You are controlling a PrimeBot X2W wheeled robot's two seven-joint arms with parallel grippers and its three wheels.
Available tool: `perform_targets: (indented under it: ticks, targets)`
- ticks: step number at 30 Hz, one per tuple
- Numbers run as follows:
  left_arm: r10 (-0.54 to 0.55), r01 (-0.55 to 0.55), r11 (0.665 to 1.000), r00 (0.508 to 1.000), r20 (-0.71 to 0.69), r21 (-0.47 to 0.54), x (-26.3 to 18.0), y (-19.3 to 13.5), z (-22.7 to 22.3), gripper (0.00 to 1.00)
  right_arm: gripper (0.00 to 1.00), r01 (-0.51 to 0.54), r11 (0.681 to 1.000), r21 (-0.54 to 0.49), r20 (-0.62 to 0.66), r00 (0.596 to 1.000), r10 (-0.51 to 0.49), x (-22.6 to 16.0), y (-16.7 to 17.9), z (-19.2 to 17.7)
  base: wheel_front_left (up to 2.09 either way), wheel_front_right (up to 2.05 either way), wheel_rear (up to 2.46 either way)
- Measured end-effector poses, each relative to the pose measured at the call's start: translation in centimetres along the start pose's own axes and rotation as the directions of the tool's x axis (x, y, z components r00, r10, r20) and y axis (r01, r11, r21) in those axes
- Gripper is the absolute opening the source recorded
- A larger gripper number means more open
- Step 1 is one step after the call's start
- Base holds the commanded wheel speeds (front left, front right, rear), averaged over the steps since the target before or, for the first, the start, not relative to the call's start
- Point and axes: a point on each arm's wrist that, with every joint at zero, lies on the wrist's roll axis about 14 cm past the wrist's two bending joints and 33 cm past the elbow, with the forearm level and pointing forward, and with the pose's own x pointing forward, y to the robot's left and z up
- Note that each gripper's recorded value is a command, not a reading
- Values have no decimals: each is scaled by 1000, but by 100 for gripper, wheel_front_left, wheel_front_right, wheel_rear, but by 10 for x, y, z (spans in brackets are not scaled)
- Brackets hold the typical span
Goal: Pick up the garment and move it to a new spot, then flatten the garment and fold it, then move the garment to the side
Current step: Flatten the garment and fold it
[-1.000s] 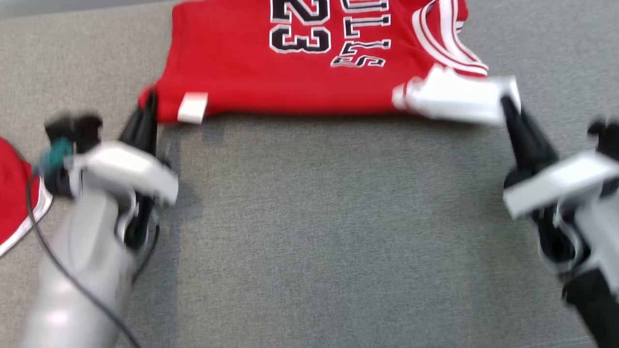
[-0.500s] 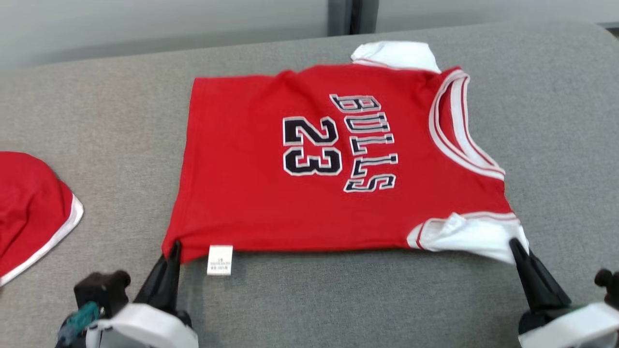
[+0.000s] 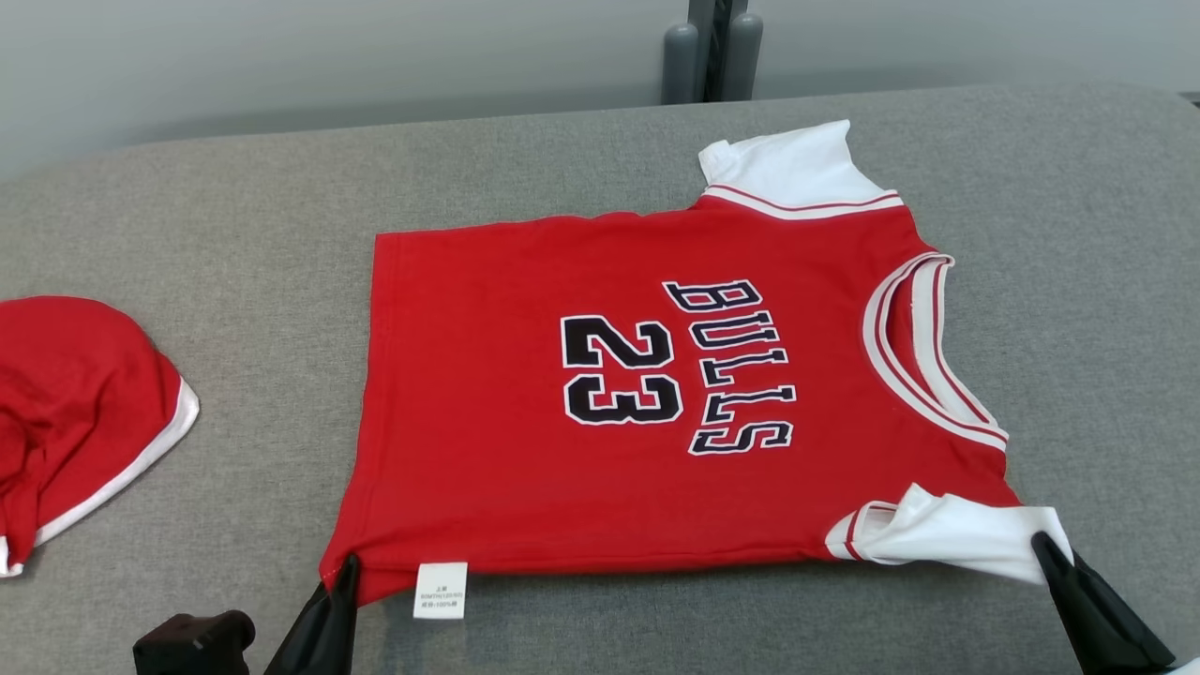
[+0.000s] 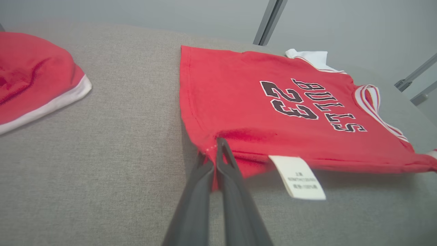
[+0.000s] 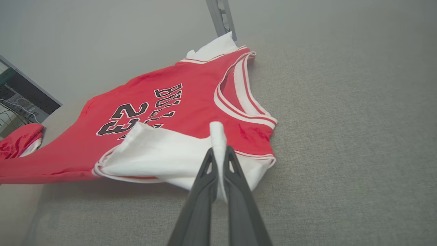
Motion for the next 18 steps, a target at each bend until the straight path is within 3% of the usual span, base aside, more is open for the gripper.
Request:
perform_targets:
  ticks: [4,11,18]
  targets:
    - [-20,20,1000,999,-36,11,7,-3,-5,0,0,-11,999,-45,-1,1000,11,6,4,9,0,0,0]
    - [-93,97,994,994,-63,58,53,-7,2,0,0,-123,981,-147,61,989,133,59,29,48,0,0,0]
    - [-109,114,992,989,-101,49,95,-1,-9,0,0,-164,967,-194,-16,986,164,115,20,38,0,0,0]
